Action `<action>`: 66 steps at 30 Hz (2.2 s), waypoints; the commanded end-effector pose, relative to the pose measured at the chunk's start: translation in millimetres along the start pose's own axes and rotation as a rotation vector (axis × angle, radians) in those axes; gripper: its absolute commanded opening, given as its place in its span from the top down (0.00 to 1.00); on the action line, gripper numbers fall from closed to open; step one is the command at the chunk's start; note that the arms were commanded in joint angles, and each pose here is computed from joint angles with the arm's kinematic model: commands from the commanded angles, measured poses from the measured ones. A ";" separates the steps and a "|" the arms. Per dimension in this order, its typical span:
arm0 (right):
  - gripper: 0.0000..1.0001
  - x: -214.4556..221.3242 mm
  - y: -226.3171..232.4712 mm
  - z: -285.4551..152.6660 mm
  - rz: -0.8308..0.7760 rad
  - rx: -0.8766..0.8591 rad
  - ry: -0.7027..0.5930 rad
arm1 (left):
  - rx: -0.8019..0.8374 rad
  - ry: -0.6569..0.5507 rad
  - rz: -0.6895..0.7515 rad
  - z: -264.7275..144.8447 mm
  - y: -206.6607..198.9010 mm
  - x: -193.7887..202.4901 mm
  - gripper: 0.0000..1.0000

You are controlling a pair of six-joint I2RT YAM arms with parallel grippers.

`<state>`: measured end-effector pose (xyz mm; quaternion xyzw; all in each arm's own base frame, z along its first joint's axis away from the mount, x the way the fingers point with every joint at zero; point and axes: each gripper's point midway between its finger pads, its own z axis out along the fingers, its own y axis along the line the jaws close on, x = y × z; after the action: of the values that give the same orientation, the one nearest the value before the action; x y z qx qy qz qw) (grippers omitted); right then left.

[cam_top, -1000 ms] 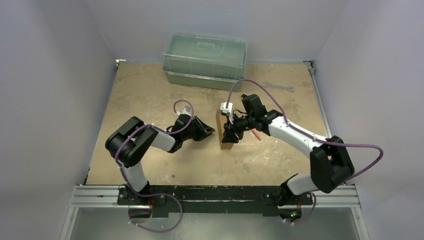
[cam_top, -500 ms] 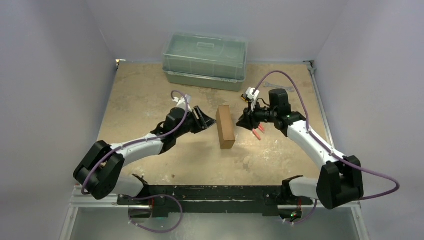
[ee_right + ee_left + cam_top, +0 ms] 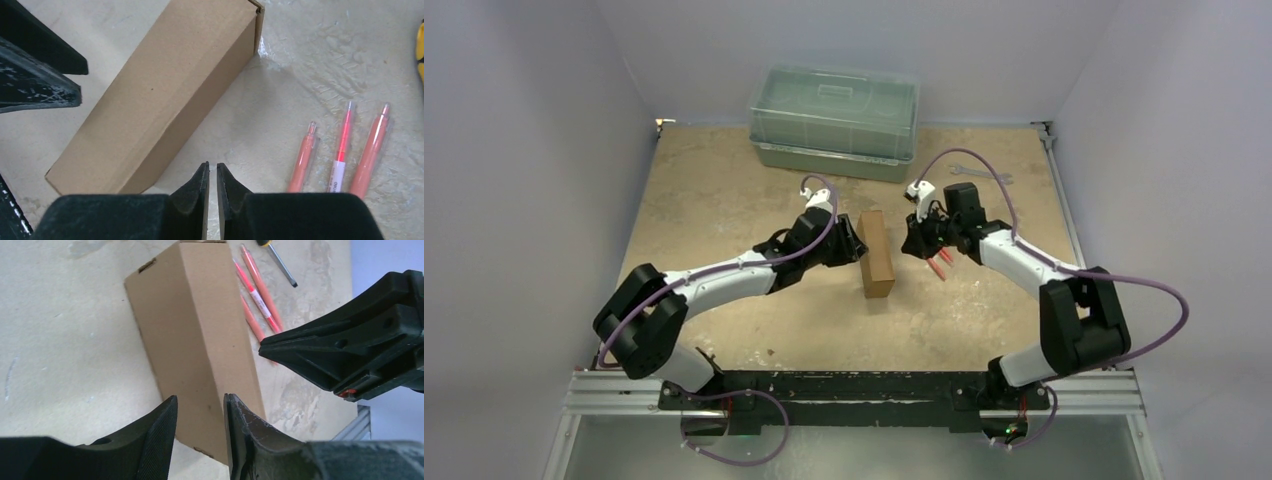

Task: Fold the paper box

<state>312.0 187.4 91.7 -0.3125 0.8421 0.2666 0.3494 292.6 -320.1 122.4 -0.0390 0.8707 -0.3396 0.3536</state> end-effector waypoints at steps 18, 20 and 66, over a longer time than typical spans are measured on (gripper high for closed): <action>0.87 -70.0 144.6 54.4 -0.377 -0.378 0.110 | -0.201 -0.309 -0.078 -160.4 79.4 -25.2 0.58; 0.85 -70.3 147.5 38.8 -0.402 -0.428 0.094 | -0.166 -0.299 -0.085 -158.4 76.3 -20.8 0.54; 0.01 -184.9 50.5 -323.8 -0.049 0.460 -0.735 | 0.095 -0.506 0.177 -291.7 -43.9 -169.8 0.01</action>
<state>242.9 59.3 453.9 -0.1299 0.6659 0.1144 0.7257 232.6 -146.6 396.2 -0.0294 0.7329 -0.3416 0.5876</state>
